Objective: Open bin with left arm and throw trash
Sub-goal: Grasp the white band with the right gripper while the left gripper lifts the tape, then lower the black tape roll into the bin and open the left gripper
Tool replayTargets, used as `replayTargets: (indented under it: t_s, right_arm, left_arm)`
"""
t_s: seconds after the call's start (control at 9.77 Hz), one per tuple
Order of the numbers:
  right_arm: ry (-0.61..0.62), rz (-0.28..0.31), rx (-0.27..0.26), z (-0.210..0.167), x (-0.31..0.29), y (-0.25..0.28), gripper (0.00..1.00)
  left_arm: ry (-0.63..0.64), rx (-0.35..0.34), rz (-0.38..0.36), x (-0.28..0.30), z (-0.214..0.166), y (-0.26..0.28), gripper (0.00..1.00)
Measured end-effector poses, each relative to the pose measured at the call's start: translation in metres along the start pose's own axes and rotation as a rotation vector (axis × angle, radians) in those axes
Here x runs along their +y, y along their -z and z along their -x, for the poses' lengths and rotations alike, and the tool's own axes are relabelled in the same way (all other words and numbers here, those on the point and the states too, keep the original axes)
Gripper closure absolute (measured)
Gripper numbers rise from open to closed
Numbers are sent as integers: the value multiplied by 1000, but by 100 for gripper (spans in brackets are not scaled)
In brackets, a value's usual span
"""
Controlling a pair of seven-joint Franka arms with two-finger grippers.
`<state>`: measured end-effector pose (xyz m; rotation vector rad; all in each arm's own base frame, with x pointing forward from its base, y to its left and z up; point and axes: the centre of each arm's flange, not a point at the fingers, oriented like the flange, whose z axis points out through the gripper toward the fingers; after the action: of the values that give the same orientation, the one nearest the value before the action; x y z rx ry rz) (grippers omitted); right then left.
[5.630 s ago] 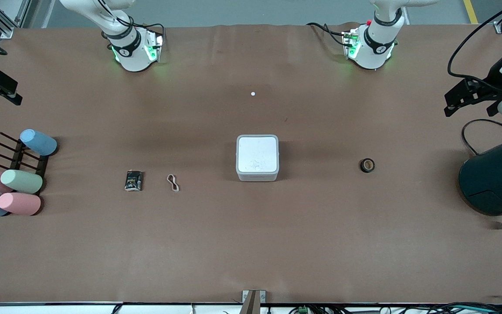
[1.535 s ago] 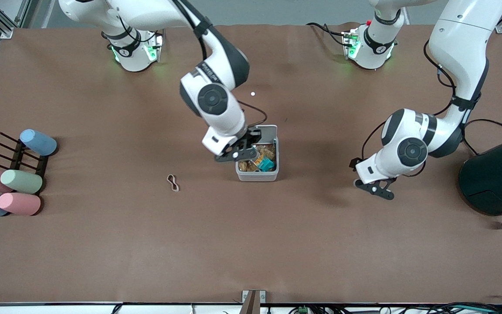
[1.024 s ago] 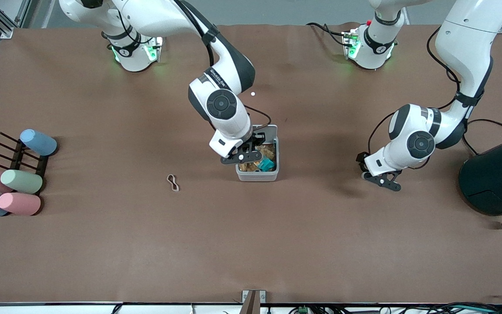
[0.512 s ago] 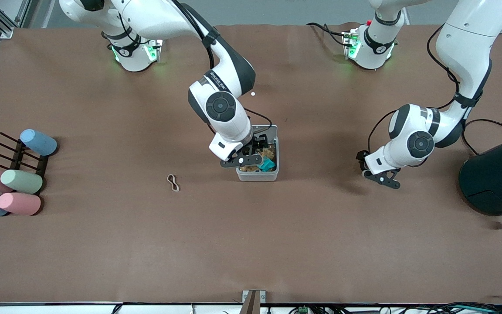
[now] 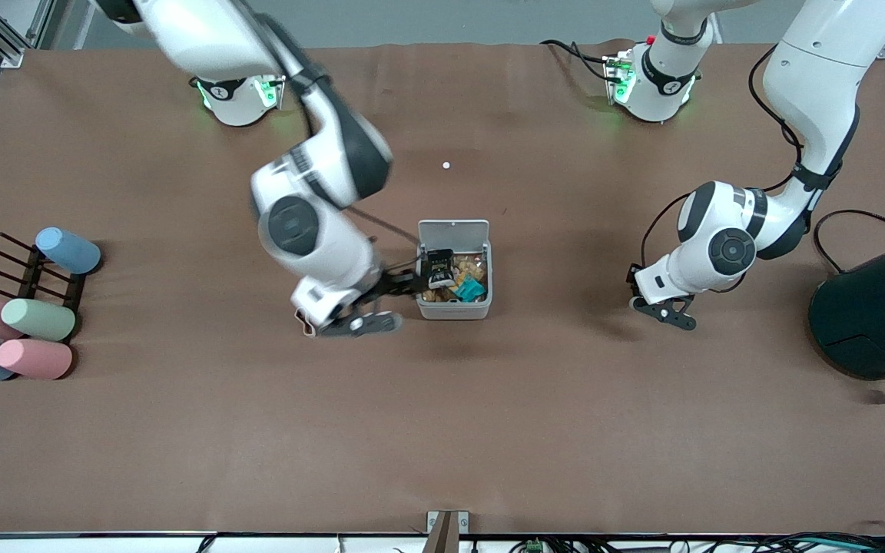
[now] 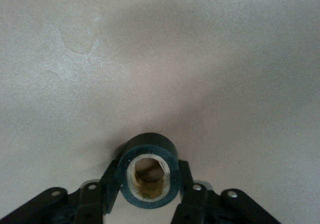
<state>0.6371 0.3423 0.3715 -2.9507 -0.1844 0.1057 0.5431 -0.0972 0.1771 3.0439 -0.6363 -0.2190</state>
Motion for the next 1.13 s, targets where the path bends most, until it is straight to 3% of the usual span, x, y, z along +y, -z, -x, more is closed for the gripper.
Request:
replayTargets:
  t_s: [0.2,0.31,0.51,0.72,0.92,1.13]
  right_arm:
    - [128,37,-24,-16,99,-24,0]
    - [176,71,0,-15,125,-43,0]
    - [291,129,68,1,144,-94,0]
    - [339,144,55,13,155,-115,0]
    - [333,147,25,18,171,-127,3]
    - [333,146,3,23,173,-138,14]
  left_arm:
    - [-27,32,3,14,-11,12,50]
    - [-43,57,3,31,-30,38,50]
    - [-17,88,2,90,-77,125,50]
    - [33,133,8,179,-103,174,50]
    - [71,142,45,261,-115,169,50]
    - [103,140,50,301,-126,154,50]
